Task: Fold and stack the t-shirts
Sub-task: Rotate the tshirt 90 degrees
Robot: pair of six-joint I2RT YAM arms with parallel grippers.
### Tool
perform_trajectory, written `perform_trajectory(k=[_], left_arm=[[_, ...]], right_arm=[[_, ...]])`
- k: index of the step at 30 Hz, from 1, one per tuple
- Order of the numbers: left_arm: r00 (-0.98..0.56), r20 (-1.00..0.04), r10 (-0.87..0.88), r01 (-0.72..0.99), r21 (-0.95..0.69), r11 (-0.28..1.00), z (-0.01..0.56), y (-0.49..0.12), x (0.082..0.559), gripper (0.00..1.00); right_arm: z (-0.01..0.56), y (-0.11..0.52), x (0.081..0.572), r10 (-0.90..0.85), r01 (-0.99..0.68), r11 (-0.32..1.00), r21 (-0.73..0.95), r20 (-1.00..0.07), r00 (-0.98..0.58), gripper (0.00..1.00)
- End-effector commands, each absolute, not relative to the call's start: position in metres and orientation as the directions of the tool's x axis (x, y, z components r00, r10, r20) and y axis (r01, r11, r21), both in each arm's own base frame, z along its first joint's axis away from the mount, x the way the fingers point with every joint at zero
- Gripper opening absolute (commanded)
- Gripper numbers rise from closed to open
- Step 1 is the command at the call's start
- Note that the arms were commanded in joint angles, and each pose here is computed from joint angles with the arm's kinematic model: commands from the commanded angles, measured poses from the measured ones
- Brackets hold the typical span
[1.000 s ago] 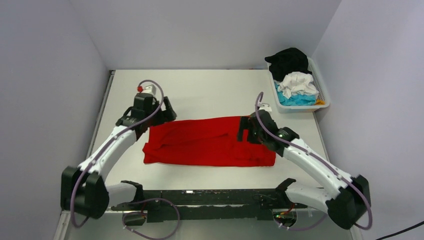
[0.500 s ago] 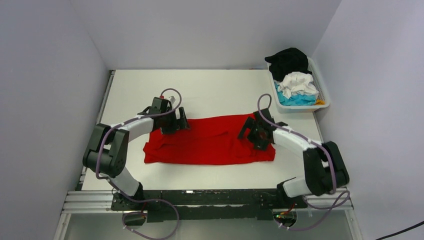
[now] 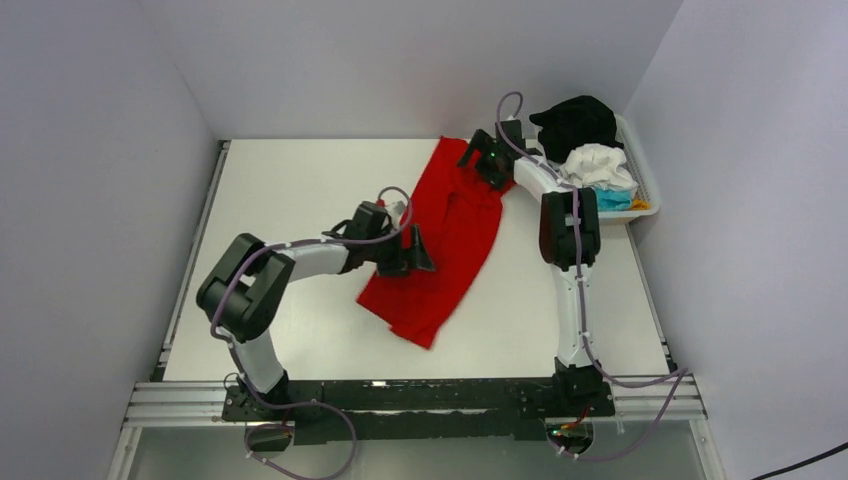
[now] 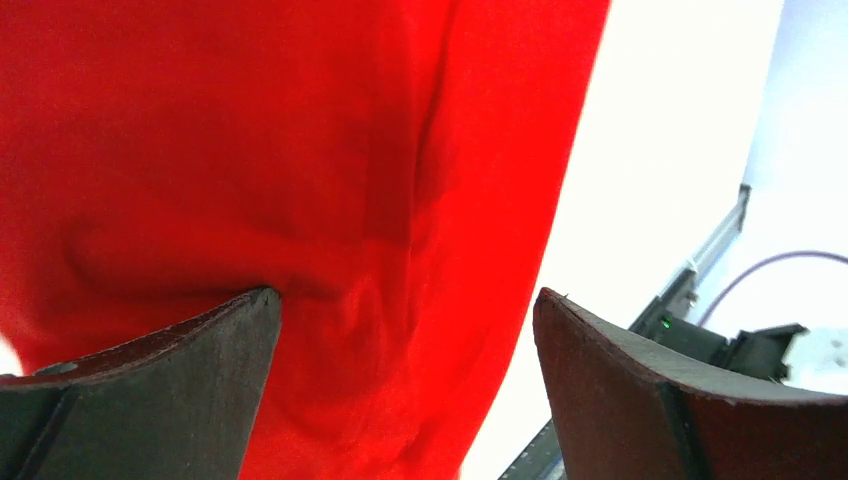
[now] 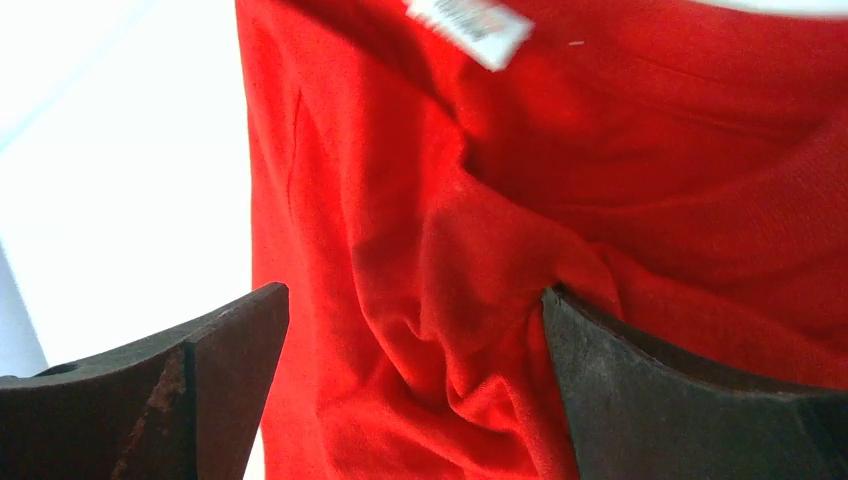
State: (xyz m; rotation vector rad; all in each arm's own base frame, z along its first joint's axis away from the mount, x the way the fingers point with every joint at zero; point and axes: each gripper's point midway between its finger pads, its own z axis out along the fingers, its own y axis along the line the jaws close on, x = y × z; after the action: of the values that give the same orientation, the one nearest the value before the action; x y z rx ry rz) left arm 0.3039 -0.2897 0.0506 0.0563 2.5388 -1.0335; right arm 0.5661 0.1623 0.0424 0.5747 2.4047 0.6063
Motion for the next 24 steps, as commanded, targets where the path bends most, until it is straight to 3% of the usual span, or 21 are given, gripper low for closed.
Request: perform_trajectory(k=[1,5,9,15,24], left_arm=[[-0.95,-0.311,-0.035,0.225,-0.756,0.615,0.062,-0.346,0.281,0.99],[-0.961,-0.272,0.051,0.252,-0.786,0.565,0.058,-0.381,0.258,0.99],[-0.961,-0.27,0.067,0.252,-0.742,0.621,0.051,-0.379,0.256,0.99],[-0.947,-0.302,0.108,0.262,-0.533,0.804,0.024,-0.32,0.243,0.99],[-0.925,-0.313,0.215,0.339,-0.426,0.839,0.015,-0.291,0.23,0.99]], right_arm=[[-0.003,0.207,0.598,0.387,0.079,0.817,0.571,-0.441,-0.81,1.0],[0.001,0.27,0.619,0.308,-0.12,0.743,0.658,-0.496,-0.812,1.0],[0.007,0.302,0.627,0.269,-0.227,0.735,0.639,-0.583,-0.767,1.0],[0.033,0.26,0.658,0.347,-0.16,0.791,0.59,-0.649,-0.677,1.0],[0.071,0.241,0.672,0.323,-0.23,0.801,0.553,-0.722,-0.611,1.0]])
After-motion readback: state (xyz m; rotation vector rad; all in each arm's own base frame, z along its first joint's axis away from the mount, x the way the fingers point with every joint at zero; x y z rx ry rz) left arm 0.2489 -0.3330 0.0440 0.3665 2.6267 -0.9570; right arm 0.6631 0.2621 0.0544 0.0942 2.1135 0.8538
